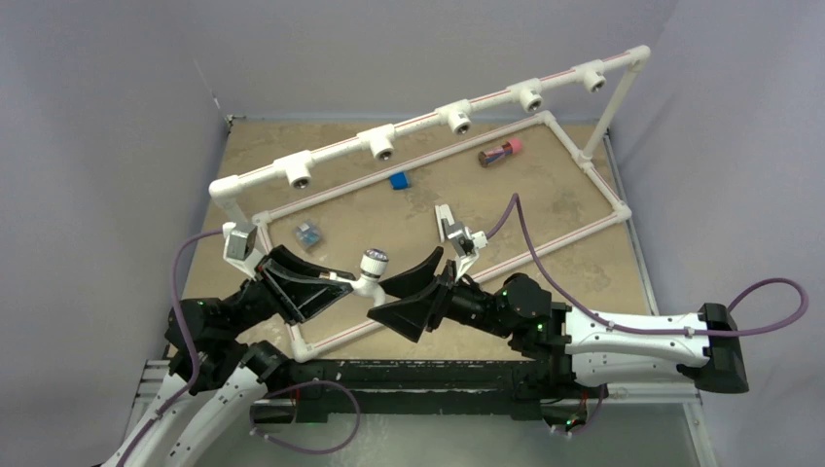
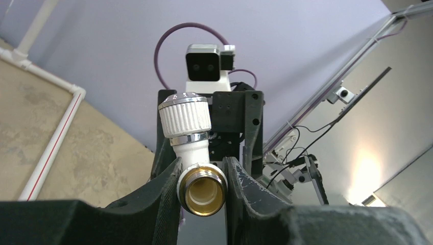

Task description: Install the water faucets

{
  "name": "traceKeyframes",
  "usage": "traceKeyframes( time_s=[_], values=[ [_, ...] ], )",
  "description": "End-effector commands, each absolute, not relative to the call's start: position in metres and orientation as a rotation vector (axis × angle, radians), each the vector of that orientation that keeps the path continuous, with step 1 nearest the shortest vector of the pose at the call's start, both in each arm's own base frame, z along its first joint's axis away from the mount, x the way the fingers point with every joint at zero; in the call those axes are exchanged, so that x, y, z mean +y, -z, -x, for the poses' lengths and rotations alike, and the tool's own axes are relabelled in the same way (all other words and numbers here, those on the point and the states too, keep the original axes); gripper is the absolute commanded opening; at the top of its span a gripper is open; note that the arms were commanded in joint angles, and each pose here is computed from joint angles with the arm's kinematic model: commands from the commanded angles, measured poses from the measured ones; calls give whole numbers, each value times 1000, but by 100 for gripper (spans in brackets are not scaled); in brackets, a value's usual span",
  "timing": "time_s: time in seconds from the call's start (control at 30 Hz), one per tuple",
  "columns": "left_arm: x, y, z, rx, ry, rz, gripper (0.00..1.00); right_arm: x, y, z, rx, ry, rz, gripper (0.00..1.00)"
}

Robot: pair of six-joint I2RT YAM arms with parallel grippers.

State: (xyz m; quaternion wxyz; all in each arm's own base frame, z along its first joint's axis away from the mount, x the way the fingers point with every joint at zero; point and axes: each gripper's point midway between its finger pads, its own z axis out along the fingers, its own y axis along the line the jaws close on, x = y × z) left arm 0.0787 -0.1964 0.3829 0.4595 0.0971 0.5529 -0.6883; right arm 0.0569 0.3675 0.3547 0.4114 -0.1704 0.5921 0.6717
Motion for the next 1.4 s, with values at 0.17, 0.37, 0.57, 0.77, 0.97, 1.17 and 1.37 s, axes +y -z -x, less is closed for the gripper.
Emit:
traceKeyframes(
  time_s=[0.17,0.37,0.57,0.77,0.97,1.17,1.37],
  values=[
    [-183,-429,-52,1082,1761,-334,0,363,-436,-47,1196,-1864,382,72],
    [-179,-433,-48,1045,1757,-333,0,368,-448,-47,1155,-1868,381,66],
    [-176,-436,-49,1017,1750,-322,0,374,-447,-50,1161,-1856,380,60],
    [-175,-437,-50,989,1752,-308,0,377,-449,-50,1155,-1858,381,54],
    [-173,-438,-52,964,1749,-291,0,378,-448,-51,1152,-1848,384,49],
    [-173,-438,-54,958,1752,-282,0,378,-448,-52,1152,-1839,382,38],
    [-173,-437,-57,962,1751,-268,0,381,-446,-62,1176,-1791,350,0]
  ],
)
